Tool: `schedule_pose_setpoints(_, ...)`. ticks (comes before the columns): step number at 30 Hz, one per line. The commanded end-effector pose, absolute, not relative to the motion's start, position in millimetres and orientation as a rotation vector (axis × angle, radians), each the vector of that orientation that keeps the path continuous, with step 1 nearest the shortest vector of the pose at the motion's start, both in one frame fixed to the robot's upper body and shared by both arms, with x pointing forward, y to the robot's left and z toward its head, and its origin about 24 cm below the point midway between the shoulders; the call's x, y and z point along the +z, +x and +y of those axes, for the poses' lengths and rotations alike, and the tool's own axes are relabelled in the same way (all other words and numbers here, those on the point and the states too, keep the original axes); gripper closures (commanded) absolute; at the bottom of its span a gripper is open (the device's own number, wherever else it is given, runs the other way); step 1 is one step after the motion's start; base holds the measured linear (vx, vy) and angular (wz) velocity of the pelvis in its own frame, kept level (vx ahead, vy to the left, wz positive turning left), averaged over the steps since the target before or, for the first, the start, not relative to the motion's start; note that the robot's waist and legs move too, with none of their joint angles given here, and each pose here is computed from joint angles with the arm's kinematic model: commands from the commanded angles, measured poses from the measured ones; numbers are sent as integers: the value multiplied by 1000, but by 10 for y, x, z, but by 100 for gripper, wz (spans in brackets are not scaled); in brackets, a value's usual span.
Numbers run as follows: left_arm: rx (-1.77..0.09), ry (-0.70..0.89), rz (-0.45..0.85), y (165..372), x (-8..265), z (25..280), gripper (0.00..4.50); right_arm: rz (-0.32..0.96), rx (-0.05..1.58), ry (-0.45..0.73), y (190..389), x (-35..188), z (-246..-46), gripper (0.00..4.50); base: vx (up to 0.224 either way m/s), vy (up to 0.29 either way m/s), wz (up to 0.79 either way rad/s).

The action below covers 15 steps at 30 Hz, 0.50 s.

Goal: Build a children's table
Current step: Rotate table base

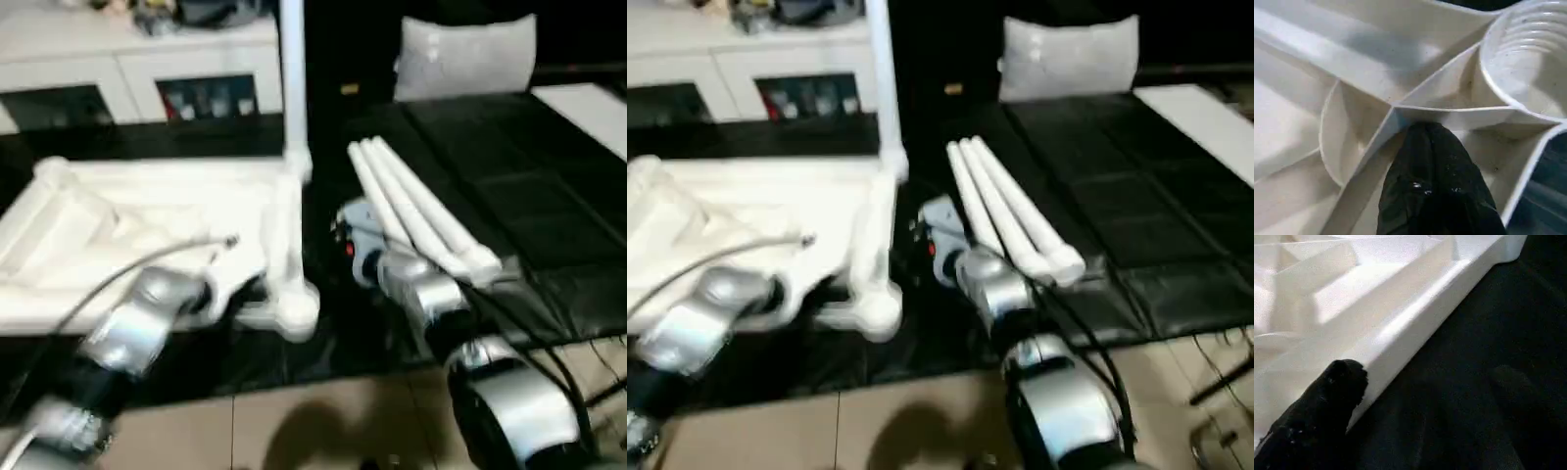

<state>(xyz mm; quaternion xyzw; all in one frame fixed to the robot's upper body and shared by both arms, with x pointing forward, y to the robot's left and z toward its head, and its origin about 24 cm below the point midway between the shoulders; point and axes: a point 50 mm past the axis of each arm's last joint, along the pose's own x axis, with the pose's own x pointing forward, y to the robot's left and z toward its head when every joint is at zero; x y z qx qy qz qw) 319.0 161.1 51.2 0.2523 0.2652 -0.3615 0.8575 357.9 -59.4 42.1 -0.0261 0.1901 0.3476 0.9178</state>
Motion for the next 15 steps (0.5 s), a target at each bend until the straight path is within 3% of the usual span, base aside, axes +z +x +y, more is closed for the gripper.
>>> schedule_pose_setpoints(1, -646, 546, 510, 3292, 567, 1678, 443, 323, 687, -29, 3654, 584, -621, 0, 0, 0, 0)
schedule_pose_setpoints(6, -676, 469, 434, 3274, 629, 1596, 443, 154, 438, -41, 3808, 854, -899, 0, 0, 0, 0)
schedule_pose_setpoints(9, -700, 455, 405, 3258, 644, 1571, 408, 197, 351, -51, 3847, 863, -990, 0, 0, 0, 0)
schedule_pose_setpoints(11, -792, 424, 333, 3164, 747, 1496, 389, 303, 288, -28, 3875, 873, -1111, 0, 0, 0, 0)
schedule_pose_setpoints(15, -907, 356, 284, 3037, 927, 1400, 354, 420, 341, 19, 3853, 873, -1166, 0, 0, 0, 0)
